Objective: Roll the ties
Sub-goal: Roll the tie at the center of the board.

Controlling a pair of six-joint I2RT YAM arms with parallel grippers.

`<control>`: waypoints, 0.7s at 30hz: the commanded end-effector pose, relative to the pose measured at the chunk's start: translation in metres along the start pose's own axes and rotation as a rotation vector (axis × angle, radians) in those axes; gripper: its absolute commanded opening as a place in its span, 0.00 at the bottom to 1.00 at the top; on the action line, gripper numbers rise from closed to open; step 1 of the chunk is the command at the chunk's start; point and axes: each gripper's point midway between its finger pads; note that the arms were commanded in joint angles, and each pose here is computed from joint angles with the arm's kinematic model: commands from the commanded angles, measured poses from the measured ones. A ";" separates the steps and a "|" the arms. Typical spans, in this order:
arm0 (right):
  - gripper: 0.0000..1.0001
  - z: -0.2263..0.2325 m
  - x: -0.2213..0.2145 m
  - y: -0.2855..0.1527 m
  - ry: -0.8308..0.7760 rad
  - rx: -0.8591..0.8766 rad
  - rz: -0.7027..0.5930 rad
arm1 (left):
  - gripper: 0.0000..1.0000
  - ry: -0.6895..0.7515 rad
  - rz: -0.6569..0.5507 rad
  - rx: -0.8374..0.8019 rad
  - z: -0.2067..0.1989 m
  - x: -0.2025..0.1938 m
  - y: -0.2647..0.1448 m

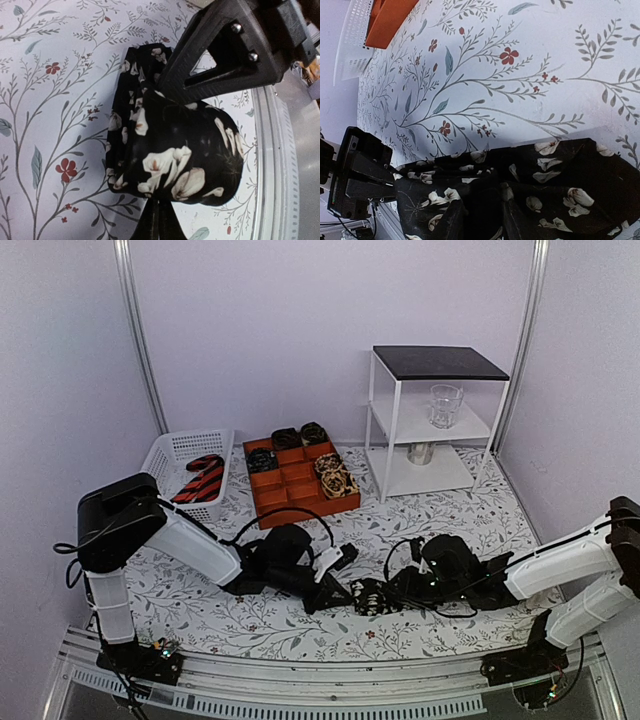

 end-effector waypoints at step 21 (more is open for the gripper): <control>0.10 -0.020 0.007 -0.013 -0.063 -0.109 -0.013 | 0.00 0.011 -0.059 -0.088 -0.024 0.045 0.006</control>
Point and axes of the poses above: each gripper's point midway between its finger pads, its own y axis out along the fingers, its own z axis along the line the jaws close on, x = y × z, and after that the axes turned 12 degrees about -y, right-handed
